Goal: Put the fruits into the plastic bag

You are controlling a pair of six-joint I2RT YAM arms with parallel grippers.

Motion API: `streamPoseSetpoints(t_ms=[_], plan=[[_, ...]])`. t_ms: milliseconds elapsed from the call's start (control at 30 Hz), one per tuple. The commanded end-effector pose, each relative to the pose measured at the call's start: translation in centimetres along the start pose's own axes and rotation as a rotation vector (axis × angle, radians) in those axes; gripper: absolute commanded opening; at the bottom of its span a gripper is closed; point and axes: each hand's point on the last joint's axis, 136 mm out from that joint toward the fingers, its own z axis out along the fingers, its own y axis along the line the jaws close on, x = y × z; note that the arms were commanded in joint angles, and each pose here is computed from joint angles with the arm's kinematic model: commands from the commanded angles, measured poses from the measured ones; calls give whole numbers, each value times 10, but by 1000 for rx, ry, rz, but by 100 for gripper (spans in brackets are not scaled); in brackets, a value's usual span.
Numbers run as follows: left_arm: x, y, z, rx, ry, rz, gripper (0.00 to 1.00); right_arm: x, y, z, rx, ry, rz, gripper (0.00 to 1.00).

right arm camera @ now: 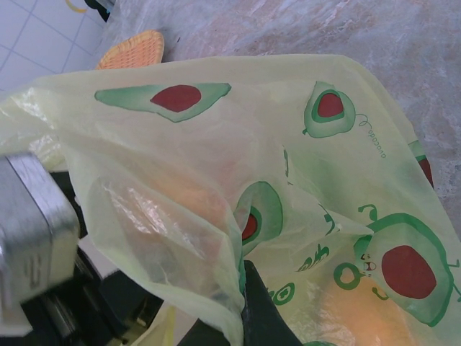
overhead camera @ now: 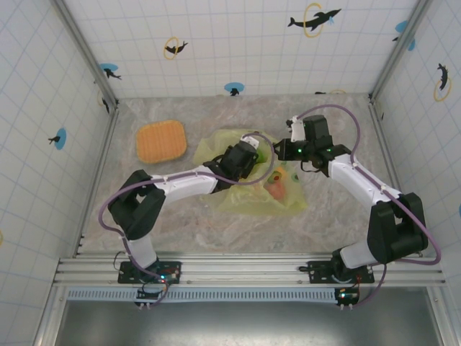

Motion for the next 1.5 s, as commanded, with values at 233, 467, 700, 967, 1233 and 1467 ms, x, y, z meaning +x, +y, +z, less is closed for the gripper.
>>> streamPoseSetpoints(t_ms=[233,467,700,967,1233,1467], plan=[[-17,-8,15,76,-38,-121,68,-11,2,-10,-11,-45,-13,0],[-22,-11,10,106,-38,-129,76,-9,0,-11,-6,-45,-9,0],[-34,-11,-5,144,-63,-152,81,-10,-2,-14,-1,-52,-6,0],[-56,-10,-40,228,-128,-194,81,-8,-3,-10,-6,-45,2,0],[-87,-31,-84,454,-215,-246,81,-8,-2,-6,-11,-41,3,0],[-106,-46,-135,668,-296,-250,81,-9,-2,-6,-10,-41,2,0]])
